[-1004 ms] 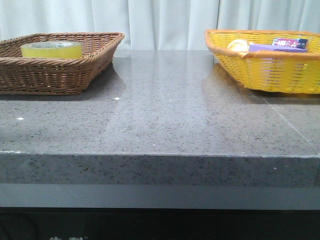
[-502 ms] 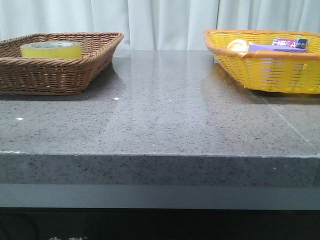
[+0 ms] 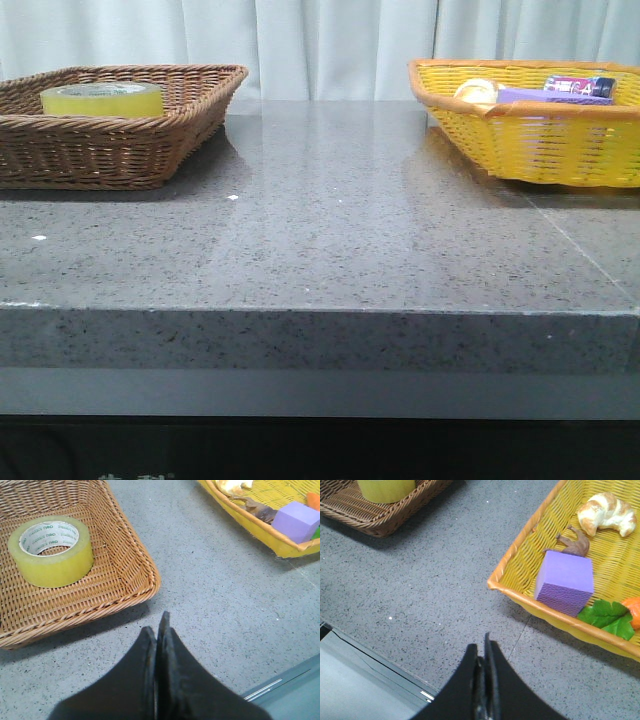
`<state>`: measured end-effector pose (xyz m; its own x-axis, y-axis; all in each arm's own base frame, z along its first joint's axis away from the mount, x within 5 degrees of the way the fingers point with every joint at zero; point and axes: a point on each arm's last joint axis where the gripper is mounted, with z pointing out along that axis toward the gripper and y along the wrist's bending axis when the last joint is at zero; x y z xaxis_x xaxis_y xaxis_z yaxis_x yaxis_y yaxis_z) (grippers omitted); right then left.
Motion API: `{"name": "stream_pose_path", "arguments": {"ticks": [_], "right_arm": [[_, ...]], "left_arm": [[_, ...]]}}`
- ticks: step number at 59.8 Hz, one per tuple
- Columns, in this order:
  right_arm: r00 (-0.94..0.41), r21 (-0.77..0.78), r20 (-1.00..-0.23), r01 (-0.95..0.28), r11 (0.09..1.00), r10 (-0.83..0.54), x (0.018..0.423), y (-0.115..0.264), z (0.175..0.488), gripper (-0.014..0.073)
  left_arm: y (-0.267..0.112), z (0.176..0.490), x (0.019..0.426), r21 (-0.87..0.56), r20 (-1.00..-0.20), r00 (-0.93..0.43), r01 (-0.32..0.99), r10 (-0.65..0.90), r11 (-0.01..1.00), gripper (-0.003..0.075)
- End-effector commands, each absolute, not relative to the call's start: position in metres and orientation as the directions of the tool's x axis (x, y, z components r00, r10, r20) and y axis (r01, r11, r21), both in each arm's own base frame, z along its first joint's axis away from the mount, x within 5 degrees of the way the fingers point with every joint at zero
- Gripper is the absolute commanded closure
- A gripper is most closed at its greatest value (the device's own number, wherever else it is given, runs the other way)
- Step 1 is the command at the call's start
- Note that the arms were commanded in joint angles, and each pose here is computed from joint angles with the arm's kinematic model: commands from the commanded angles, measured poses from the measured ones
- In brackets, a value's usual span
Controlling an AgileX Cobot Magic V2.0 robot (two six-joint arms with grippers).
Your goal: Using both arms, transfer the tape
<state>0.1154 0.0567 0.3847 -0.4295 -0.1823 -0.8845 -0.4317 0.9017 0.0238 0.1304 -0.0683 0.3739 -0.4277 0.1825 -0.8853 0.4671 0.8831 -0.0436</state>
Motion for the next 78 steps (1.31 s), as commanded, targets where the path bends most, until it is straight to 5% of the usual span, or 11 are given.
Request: {"name": "stream_pose_path", "arguments": {"ticks": [1, 17, 35, 56, 68, 78], "right_arm": [[-0.354, 0.018, -0.923, -0.43, 0.903, -0.15, 0.116, 0.056, 0.398, 0.0663], [-0.354, 0.018, -0.923, -0.43, 0.903, -0.15, 0.116, 0.056, 0.398, 0.0663], [-0.353, 0.018, -0.923, -0.43, 0.903, -0.15, 0.116, 0.056, 0.398, 0.0663], [-0.353, 0.018, -0.923, -0.43, 0.903, -0.15, 0.116, 0.056, 0.398, 0.0663], [-0.353, 0.018, -0.923, -0.43, 0.903, -0.15, 0.116, 0.056, 0.398, 0.0663], [-0.353, 0.018, -0.924, -0.43, 0.903, -0.15, 0.116, 0.056, 0.398, 0.0663]], "left_arm": [[-0.07, 0.389, 0.13, -0.066, -0.927, -0.355, 0.473, 0.122, 0.879, 0.074], [-0.061, 0.38, 0.124, -0.053, -0.933, -0.343, 0.44, 0.113, 0.897, 0.074], [-0.02, 0.32, 0.097, -0.053, -0.992, -0.125, 0.202, -0.028, 0.978, 0.074], [-0.005, 0.237, 0.059, -0.057, -0.995, 0.076, 0.086, -0.064, 0.995, 0.074], [-0.002, 0.21, 0.055, -0.063, -0.981, 0.179, 0.05, -0.071, 0.997, 0.074], [-0.002, 0.206, 0.056, -0.065, -0.987, 0.141, 0.048, -0.071, 0.997, 0.074]]}}
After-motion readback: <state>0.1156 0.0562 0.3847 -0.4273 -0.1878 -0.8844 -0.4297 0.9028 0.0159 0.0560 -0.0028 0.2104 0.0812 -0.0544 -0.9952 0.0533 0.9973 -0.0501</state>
